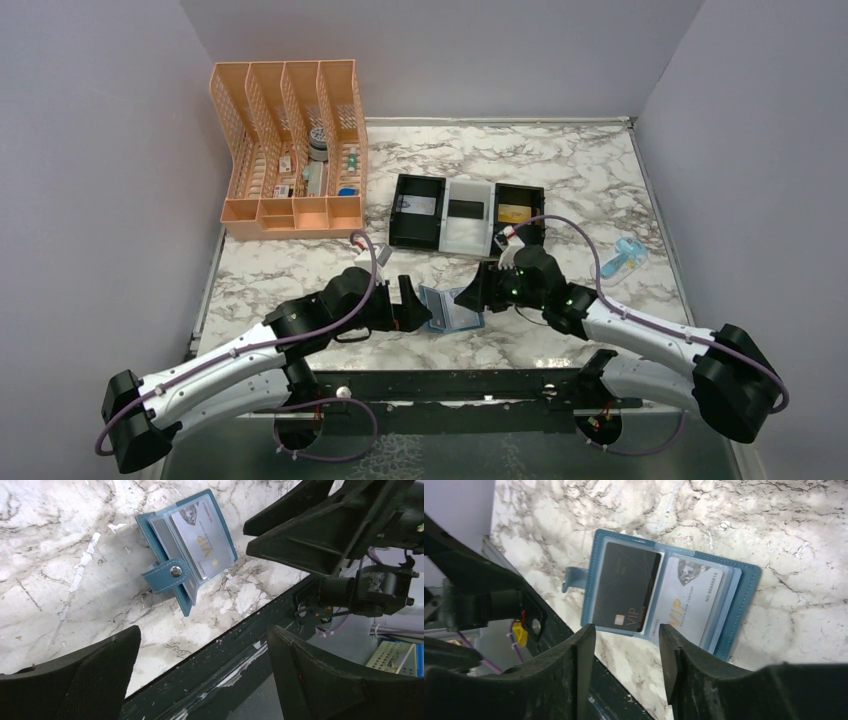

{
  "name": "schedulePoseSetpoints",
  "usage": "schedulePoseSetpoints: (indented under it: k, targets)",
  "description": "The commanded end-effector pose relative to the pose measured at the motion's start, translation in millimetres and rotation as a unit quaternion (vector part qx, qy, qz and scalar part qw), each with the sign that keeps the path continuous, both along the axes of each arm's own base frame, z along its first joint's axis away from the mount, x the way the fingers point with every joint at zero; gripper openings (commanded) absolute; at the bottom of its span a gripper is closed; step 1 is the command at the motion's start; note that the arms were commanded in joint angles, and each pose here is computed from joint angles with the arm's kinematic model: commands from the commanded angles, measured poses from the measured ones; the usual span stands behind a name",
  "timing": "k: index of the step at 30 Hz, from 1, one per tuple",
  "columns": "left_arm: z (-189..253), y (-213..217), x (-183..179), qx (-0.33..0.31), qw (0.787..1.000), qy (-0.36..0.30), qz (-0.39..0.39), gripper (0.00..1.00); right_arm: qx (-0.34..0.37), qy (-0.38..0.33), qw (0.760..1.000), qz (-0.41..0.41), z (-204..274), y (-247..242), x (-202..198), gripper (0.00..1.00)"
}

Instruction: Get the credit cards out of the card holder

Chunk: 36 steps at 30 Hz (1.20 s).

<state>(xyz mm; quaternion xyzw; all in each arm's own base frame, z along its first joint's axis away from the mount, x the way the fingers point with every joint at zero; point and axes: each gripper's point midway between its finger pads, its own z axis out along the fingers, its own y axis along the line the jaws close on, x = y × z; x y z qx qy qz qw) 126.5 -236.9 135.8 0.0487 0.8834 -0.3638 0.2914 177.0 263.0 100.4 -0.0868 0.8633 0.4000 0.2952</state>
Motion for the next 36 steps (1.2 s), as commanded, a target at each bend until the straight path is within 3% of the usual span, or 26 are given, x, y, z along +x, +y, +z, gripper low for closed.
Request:
schedulePoseSetpoints:
  k: [1,6,14,21,24,27,31,34,36]
  targets:
    - [7,4,17,-0.016,0.998,-0.028,0.051,0.99,0.024,-0.007,0.999,-0.023,7,16,20,0.47]
    - [2,-6,17,-0.038,0.998,-0.028,0.04,0.96,0.06,0.014,0.998,0.01,6,36,16,0.39]
    - [-31,-25,21,0.015,1.0,0.013,0.019,0.73,0.062,0.034,0.997,-0.003,-5,32,12,0.36]
    - [-43,-27,33,0.044,0.998,0.011,0.039,0.54,0.053,0.03,0.998,-0.003,-7,32,15,0.36]
    - [-40,-26,36,0.054,0.998,0.008,0.045,0.49,0.045,0.031,0.998,0.009,-7,36,16,0.36]
    - [-33,-24,34,0.06,0.997,0.017,0.044,0.52,0.04,0.03,0.999,0.015,-6,38,17,0.36]
    - [-2,-31,29,0.017,0.999,0.009,0.031,0.52,0.033,0.019,0.999,0.0,-3,33,22,0.36]
    - [17,-40,26,-0.015,1.0,-0.001,0.009,0.47,0.023,0.013,0.999,-0.024,-4,27,27,0.36]
    - [18,-47,22,-0.017,1.0,0.008,-0.01,0.36,0.016,0.011,0.999,-0.041,-5,22,30,0.35]
